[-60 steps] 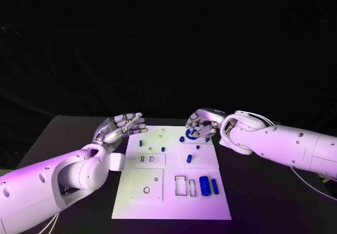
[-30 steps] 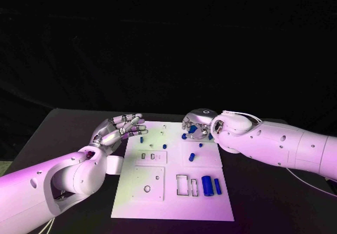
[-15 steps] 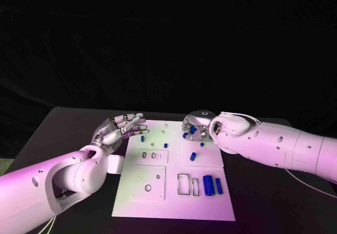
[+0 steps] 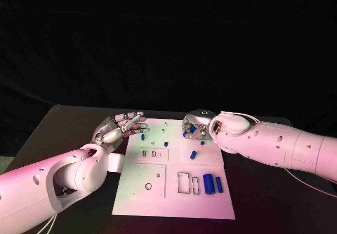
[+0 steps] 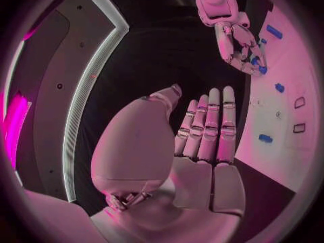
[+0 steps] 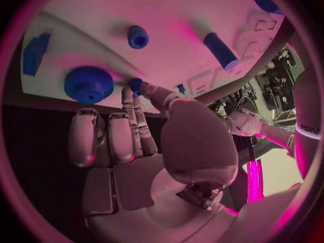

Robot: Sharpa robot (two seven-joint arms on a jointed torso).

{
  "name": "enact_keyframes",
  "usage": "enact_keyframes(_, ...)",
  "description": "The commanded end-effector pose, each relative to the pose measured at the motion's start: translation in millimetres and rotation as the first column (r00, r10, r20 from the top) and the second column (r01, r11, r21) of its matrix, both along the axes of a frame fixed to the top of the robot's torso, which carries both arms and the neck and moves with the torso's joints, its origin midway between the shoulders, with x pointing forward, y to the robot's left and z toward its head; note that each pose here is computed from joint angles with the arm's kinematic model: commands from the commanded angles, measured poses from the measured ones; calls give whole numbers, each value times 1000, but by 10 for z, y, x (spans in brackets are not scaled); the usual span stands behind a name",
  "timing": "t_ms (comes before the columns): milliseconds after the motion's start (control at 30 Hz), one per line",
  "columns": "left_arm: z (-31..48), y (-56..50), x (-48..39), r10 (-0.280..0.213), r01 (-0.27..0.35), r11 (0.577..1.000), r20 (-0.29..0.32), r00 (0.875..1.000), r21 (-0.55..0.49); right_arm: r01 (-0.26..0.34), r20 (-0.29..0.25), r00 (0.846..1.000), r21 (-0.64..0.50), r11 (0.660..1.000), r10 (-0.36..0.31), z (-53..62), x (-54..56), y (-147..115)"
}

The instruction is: Assemble the parts on the task board

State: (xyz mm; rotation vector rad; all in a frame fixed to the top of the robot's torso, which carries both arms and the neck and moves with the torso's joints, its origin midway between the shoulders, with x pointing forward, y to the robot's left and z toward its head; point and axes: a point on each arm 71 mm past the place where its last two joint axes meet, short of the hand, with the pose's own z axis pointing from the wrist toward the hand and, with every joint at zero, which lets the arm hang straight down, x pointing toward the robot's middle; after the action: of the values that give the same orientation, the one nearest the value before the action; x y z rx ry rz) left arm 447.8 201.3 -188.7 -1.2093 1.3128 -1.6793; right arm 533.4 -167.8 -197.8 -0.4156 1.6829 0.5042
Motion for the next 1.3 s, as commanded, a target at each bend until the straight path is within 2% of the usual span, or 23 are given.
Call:
enact_keyframes(33,14,-23,1,-14,14,1000,6,1000,-11,1,3,1000,21,1000,-1,6,-2,-2)
enact_keyframes(333,5,-36,8,-17,17,1000,-1,1000,-11,12,-2,1000,30,999,-12,5,-1,0)
enact_keyframes(800,0,-29,13,-24,24,1000,-3,1000,-15,14,90,996,95,995,-23,95,-11,33)
enact_keyframes(967,2,-30,12,-30,30,999,-2,1000,-18,13,147,988,148,989,-35,155,22,75)
enact_keyframes(1300,12,-47,-4,-37,37,999,-1,999,-22,1,174,984,168,986,-31,193,77,208)
